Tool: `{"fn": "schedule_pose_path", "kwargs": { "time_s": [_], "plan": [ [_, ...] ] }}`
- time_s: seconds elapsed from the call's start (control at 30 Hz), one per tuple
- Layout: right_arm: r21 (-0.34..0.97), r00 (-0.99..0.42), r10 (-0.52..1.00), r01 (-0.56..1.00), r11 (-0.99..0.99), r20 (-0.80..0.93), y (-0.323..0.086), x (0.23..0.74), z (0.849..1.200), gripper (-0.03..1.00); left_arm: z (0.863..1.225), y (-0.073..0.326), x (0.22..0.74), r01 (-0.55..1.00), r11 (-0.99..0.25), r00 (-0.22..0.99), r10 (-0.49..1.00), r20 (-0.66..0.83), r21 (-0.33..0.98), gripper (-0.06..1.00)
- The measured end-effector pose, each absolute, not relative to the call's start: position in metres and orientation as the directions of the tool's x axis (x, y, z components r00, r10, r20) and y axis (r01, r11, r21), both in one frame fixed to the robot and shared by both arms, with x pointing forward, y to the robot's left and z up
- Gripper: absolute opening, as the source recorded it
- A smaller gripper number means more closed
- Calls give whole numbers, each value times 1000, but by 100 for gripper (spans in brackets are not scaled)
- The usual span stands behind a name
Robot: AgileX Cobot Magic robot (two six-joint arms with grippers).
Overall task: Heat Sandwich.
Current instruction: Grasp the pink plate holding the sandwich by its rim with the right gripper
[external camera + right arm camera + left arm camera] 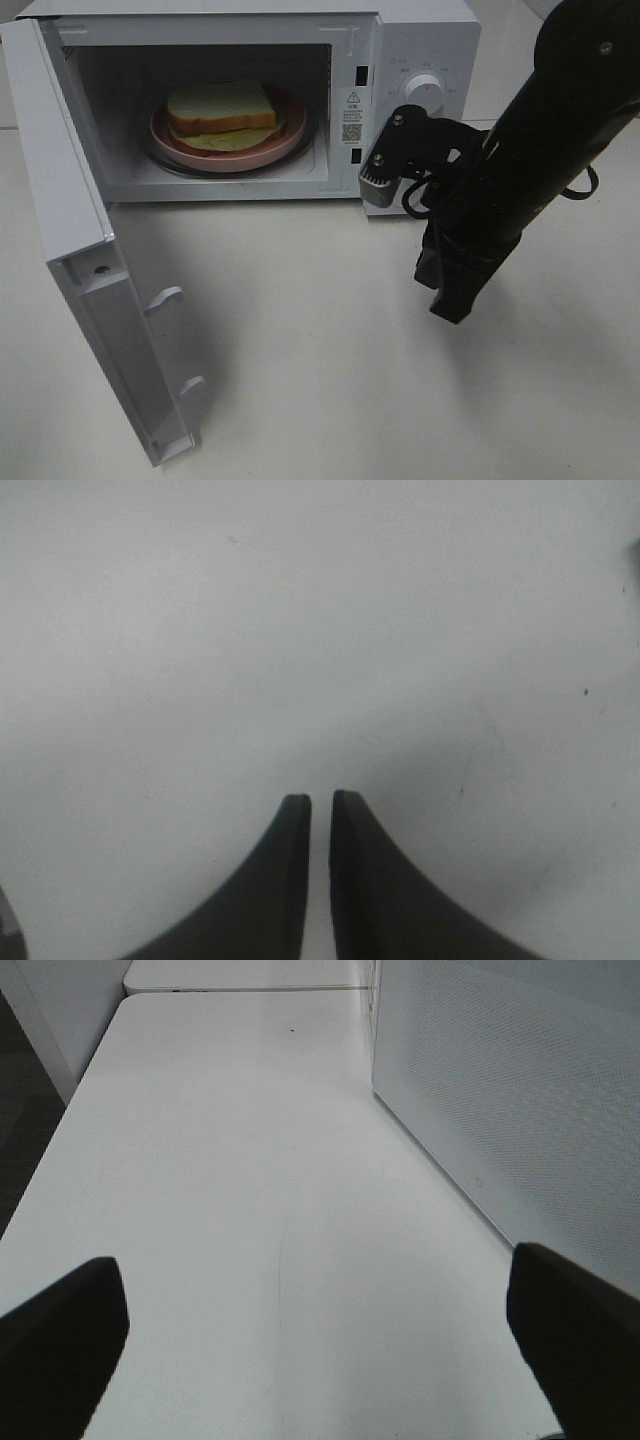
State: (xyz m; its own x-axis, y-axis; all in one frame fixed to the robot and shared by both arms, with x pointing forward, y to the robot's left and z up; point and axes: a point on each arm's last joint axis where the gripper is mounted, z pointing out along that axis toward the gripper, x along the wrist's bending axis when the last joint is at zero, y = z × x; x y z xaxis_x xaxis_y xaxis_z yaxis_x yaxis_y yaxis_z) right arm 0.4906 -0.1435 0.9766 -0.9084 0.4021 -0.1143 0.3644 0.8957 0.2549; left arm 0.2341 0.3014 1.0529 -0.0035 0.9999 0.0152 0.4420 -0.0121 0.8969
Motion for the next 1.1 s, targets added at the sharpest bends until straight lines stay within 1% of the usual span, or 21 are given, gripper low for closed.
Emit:
{"fn": "schedule_pose_path", "kwargs": {
  "time_s": [0.03, 0.07, 0.13, 0.17, 0.27, 0.33, 0.37, 0.43, 0.47, 0.5, 0.53, 0.6, 0.63, 0.67, 0.7, 0.77, 0.8, 0.83, 0.87, 0.93, 1.1],
  "plan": [
    [240, -943, 298, 259, 936, -146, -144, 491, 977, 10, 1053, 301, 234, 442, -12, -3, 1000, 15, 897, 97],
    [240, -943, 298, 259, 936, -146, -144, 491, 977, 10, 1053, 301, 234, 442, -12, -3, 1000, 15, 897, 97],
    [220, -968, 178, 137, 966, -177, -144, 491, 977, 11, 1053, 301, 234, 442, -12, -3, 1000, 15, 897, 97],
    [199, -977, 67, 26, 980, -202, -144, 491, 977, 11, 1053, 301, 234, 442, -12, -3, 1000, 15, 897, 97],
    [176, -974, -39, -79, 981, -222, -144, 491, 977, 12, 1053, 301, 234, 442, -12, -3, 1000, 15, 897, 97],
    [140, -951, -186, -225, 964, -246, -144, 491, 977, 14, 1053, 301, 234, 442, -12, -3, 1000, 15, 897, 97],
    [131, -943, -219, -258, 957, -251, -144, 491, 977, 16, 1053, 301, 234, 442, -12, -3, 1000, 15, 897, 97],
    [127, -937, -238, -277, 953, -254, -144, 491, 977, 18, 1053, 301, 234, 442, -12, -3, 1000, 15, 897, 97],
    [123, -933, -252, -290, 949, -256, -144, 491, 977, 21, 1053, 301, 234, 442, -12, -3, 1000, 15, 897, 97],
    [120, -927, -264, -304, 945, -267, -143, 492, 977, 28, 1053, 301, 234, 442, -12, -3, 1000, 15, 897, 97],
    [120, -927, -264, -304, 945, -267, -143, 492, 977, 28, 1053, 301, 234, 442, -12, -3, 1000, 15, 897, 97],
    [120, -924, -264, -306, 944, -276, -143, 493, 977, 38, 1053, 301, 234, 442, -12, -3, 1000, 15, 897, 97],
    [122, -925, -258, -301, 946, -278, -143, 493, 977, 52, 1053, 301, 234, 442, -12, -3, 1000, 15, 897, 97],
    [125, -928, -250, -292, 948, -277, -143, 493, 977, 59, 1053, 301, 234, 442, -12, -3, 1000, 15, 897, 97],
    [125, -928, -250, -292, 948, -277, -143, 493, 977, 59, 1053, 301, 234, 442, -12, -3, 1000, 15, 897, 97],
    [134, -937, -217, -261, 956, -274, -143, 493, 977, 71, 1053, 301, 234, 442, -12, -3, 1000, 15, 897, 97],
    [144, -945, -183, -228, 963, -271, -143, 494, 978, 82, 1053, 301, 234, 442, -12, -3, 1000, 15, 897, 97],
    [148, -948, -170, -215, 965, -269, -143, 494, 978, 87, 1053, 301, 234, 442, -12, -3, 1000, 15, 897, 97],
    [148, -948, -170, -215, 965, -269, -143, 494, 978, 87, 1053, 301, 234, 442, -12, -3, 1000, 15, 897, 97],
    [153, -951, -155, -201, 968, -268, -142, 494, 979, 94, 1053, 301, 234, 442, -12, -3, 1000, 15, 897, 97],
    [140, -938, -180, -229, 963, -296, -138, 497, 985, 95, 1053, 301, 234, 442, -12, -3, 1000, 15, 897, 97]
  ]
}}
